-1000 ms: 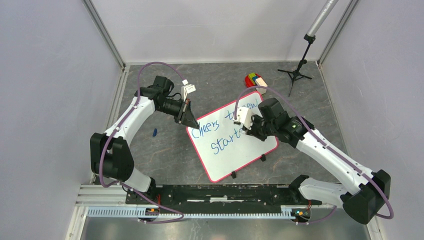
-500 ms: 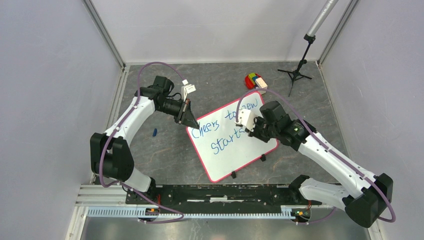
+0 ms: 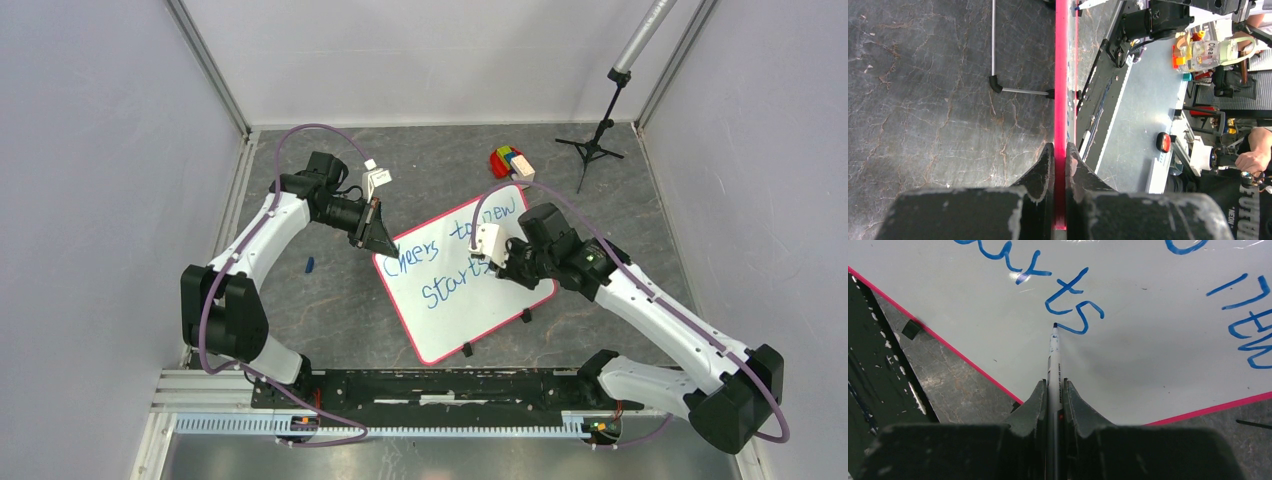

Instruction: Write a sentence on the whiteboard

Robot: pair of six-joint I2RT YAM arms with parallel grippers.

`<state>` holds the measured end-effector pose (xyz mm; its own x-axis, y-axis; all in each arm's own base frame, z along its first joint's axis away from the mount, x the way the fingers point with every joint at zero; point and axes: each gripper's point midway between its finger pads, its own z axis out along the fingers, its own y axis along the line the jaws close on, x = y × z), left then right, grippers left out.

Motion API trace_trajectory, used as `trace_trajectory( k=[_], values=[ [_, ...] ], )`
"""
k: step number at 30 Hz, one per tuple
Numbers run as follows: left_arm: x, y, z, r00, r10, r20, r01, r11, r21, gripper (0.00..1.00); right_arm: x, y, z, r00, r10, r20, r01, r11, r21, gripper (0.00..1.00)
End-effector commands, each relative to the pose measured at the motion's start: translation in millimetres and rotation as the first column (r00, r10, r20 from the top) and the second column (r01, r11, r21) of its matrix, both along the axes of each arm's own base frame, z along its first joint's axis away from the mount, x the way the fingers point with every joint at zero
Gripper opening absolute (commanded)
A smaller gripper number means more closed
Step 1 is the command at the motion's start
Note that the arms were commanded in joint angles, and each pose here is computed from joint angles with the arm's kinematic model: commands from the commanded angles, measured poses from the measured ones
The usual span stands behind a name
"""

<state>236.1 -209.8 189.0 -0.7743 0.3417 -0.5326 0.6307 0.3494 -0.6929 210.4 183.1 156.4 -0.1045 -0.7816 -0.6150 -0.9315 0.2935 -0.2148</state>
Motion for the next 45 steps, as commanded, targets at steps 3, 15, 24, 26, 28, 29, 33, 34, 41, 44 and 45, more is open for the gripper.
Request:
trace_trajectory(
  k=[3,15,24,26,28,29,33,34,41,44,45],
  values=[
    [9.9,0.5,2.6,0.995,-0.013,0.096,0.011,1.000,0.027,0.02,-1.2,10.2,27.6,0.999,0.042,0.024,-0.044,0.997,0.060,0.00],
    [7.1,1.0,3.8,0.995,-0.030,0.093,0.028,0.999,0.025,0.02,11.4,-24.1,25.9,0.992,-0.081,0.101,0.087,0.994,-0.063,0.00],
    [7.3,0.9,2.2,0.996,-0.032,0.089,0.029,0.999,0.026,0.02,24.6,-13.6,26.2,0.988,-0.091,0.126,0.095,0.995,-0.030,0.00],
    [7.5,0.9,1.9,0.996,-0.032,0.088,0.030,0.999,0.026,0.02,26.8,-13.6,23.3,0.987,-0.090,0.132,0.095,0.995,-0.037,0.00],
    [8.0,0.8,1.5,0.996,-0.033,0.088,0.030,0.999,0.027,0.03,28.2,-15.0,17.5,0.987,-0.089,0.130,0.096,0.994,-0.052,0.00],
    [8.3,0.7,1.4,0.996,-0.032,0.087,0.030,0.999,0.027,0.02,28.1,-15.6,14.6,0.988,-0.088,0.129,0.096,0.994,-0.058,0.00],
    [8.5,0.8,0.9,0.996,-0.032,0.085,0.029,0.999,0.029,0.02,26.2,-17.7,10.3,0.990,-0.081,0.119,0.090,0.993,-0.074,0.00],
    [8.6,0.8,0.3,0.996,-0.032,0.084,0.029,0.999,0.029,0.02,25.2,-18.4,9.4,0.990,-0.080,0.115,0.090,0.993,-0.078,0.00],
    [7.9,1.1,-0.9,0.996,-0.034,0.084,0.032,0.999,0.030,0.02,17.1,-24.2,5.2,0.992,-0.076,0.096,0.085,0.992,-0.096,0.00],
    [8.5,1.2,-1.4,0.996,-0.034,0.084,0.031,0.999,0.032,0.02,16.4,-23.4,8.0,0.993,-0.072,0.093,0.080,0.993,-0.092,0.00],
    [9.0,1.3,-0.9,0.996,-0.033,0.088,0.030,0.999,0.034,0.02,16.6,-23.1,9.8,0.993,-0.072,0.094,0.081,0.993,-0.090,0.00]
  ],
)
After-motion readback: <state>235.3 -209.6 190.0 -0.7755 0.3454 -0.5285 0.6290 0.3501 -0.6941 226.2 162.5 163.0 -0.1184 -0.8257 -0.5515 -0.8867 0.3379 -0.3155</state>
